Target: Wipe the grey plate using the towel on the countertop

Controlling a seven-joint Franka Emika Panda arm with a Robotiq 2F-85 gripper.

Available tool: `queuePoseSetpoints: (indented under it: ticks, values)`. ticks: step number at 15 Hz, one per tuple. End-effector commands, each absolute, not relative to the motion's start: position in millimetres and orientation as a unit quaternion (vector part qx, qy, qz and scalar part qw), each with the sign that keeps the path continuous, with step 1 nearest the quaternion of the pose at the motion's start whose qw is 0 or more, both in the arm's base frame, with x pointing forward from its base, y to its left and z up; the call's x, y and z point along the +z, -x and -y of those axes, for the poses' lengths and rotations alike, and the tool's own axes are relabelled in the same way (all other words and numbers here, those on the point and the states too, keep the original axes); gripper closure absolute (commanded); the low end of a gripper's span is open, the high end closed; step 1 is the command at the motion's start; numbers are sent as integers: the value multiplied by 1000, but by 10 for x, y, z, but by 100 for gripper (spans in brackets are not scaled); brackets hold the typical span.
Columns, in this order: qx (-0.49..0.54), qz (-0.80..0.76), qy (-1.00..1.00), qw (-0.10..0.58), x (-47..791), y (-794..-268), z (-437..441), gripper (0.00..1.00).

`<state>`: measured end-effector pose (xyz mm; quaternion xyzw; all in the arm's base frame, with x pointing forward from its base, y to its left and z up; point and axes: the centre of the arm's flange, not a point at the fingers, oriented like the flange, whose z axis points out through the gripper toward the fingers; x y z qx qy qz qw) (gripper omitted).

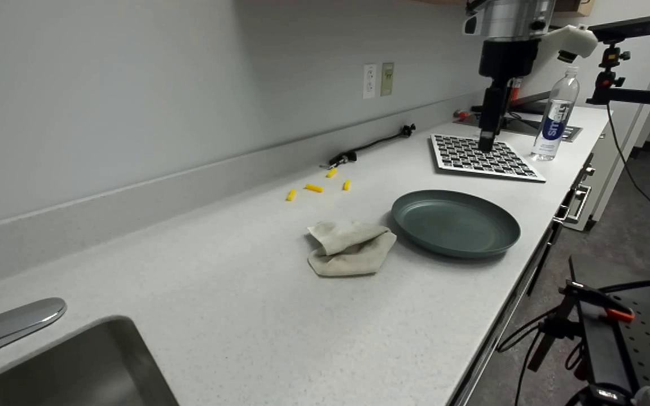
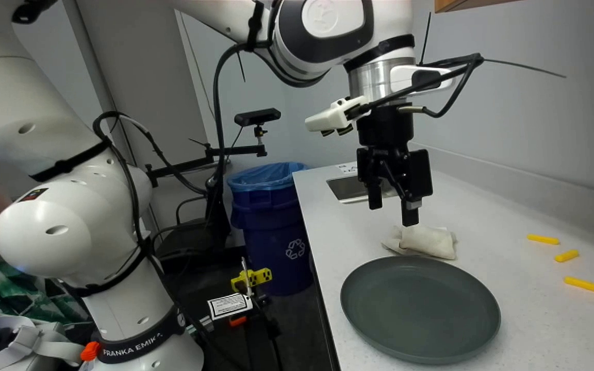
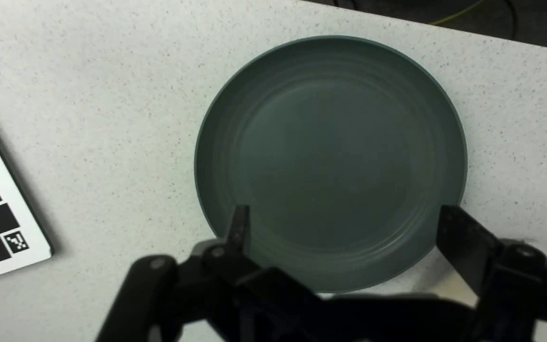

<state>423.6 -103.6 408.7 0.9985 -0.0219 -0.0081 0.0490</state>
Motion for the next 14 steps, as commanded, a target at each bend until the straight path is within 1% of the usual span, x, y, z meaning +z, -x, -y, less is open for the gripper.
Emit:
queuePoseSetpoints:
  ticks: [1,14]
  values:
    - [-5,24,-999,49,4112,-4216,1036,0]
    - [-11,23,-998,49,4061,-4228,1032,0]
